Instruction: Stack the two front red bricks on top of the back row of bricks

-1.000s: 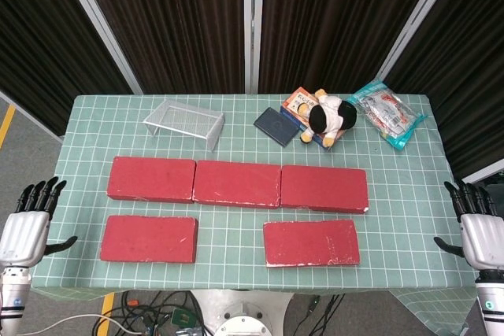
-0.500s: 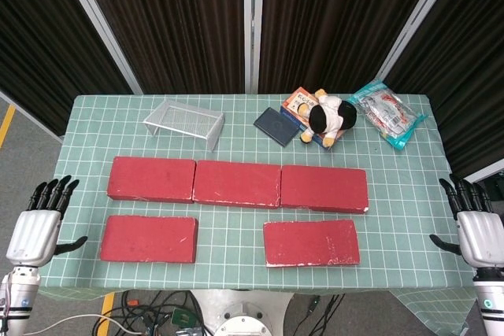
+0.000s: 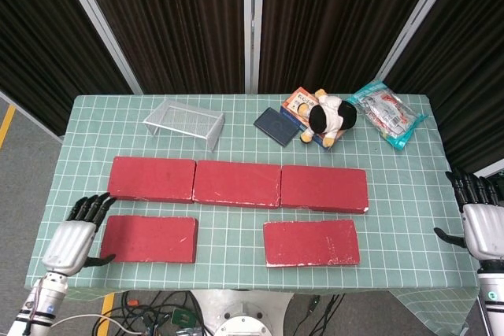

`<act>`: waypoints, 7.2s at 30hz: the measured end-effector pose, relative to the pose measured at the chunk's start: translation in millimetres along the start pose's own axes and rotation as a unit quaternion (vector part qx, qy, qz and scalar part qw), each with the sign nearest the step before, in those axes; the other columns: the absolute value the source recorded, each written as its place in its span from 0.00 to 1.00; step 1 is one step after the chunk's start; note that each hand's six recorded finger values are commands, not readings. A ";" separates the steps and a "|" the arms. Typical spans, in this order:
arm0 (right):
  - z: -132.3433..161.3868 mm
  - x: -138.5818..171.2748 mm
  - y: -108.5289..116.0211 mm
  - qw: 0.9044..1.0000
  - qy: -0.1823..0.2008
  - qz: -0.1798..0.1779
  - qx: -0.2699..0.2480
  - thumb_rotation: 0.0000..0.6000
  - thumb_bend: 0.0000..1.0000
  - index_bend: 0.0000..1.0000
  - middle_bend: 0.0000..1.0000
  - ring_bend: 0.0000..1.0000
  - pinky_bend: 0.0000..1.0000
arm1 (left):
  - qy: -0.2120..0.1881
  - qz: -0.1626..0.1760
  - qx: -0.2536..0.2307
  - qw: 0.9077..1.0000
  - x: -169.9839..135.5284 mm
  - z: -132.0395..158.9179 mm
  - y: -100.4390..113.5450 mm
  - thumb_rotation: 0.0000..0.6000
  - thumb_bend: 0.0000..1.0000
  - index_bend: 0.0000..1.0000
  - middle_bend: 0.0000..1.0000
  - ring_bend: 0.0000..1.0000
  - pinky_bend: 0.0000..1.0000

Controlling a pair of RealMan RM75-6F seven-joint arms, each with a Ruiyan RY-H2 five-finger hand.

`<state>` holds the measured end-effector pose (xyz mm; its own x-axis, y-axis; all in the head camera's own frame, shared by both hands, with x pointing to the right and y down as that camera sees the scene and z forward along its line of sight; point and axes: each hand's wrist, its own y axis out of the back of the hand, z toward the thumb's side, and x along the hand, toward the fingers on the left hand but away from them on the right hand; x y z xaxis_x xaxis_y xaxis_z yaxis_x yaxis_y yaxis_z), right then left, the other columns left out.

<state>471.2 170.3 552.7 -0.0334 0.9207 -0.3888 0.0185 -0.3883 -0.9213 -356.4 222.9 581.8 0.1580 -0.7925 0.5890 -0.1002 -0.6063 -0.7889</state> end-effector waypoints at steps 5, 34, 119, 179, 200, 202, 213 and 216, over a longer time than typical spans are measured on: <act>2.7 -5.7 0.2 1.000 0.004 0.002 -0.001 1.00 0.02 0.00 0.00 0.00 0.00 | -0.026 -0.032 -0.010 0.999 3.4 23.5 -13.4 1.00 0.00 0.04 0.02 0.00 0.00; 1.7 -7.4 -2.0 1.000 0.007 0.007 -0.014 1.00 0.04 0.00 0.00 0.00 0.00 | -0.072 -0.118 0.016 0.990 49.7 72.2 -68.9 1.00 0.00 0.04 0.02 0.00 0.00; -15.3 -16.3 6.7 0.999 0.000 0.008 -0.048 1.00 0.06 0.00 0.00 0.00 0.00 | -0.083 -0.122 0.053 0.988 209.6 132.8 2.4 1.00 0.04 0.11 0.22 0.00 0.00; -17.9 -17.8 -3.9 0.999 -0.008 0.024 -0.047 1.00 0.06 0.00 0.00 0.00 0.00 | -0.089 -0.123 0.068 0.986 217.9 124.8 -3.3 1.00 0.04 0.11 0.19 0.00 0.00; -17.4 -18.0 -5.2 0.999 -0.009 0.028 -0.045 1.00 0.06 0.00 0.00 0.00 0.00 | -0.083 -0.131 0.055 0.986 215.8 122.8 -4.4 1.00 0.04 0.02 0.00 0.00 0.00; -17.8 -17.9 -5.0 0.999 -0.010 0.028 -0.045 1.00 0.06 0.00 0.00 0.00 0.00 | -0.084 -0.131 0.054 0.986 215.1 122.8 -4.7 1.00 0.04 0.02 0.00 0.00 0.00; -18.7 -17.0 -1.0 0.999 -0.011 0.023 -0.043 1.00 0.06 0.00 0.00 0.00 0.00 | -0.092 -0.125 0.048 0.987 209.1 127.2 2.3 1.00 0.04 0.01 0.00 0.00 0.00; -18.2 -16.4 0.9 0.999 -0.009 0.023 -0.041 1.00 0.06 0.00 0.00 0.00 0.00 | -0.092 -0.122 0.046 0.987 204.6 127.6 7.4 1.00 0.04 0.01 0.00 0.00 0.00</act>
<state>489.9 155.5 558.3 -0.0494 0.9010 -0.4310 0.1027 -0.4246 -0.8995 -199.4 64.6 674.1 0.3430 -0.5931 0.7285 0.0516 -0.7624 -0.6450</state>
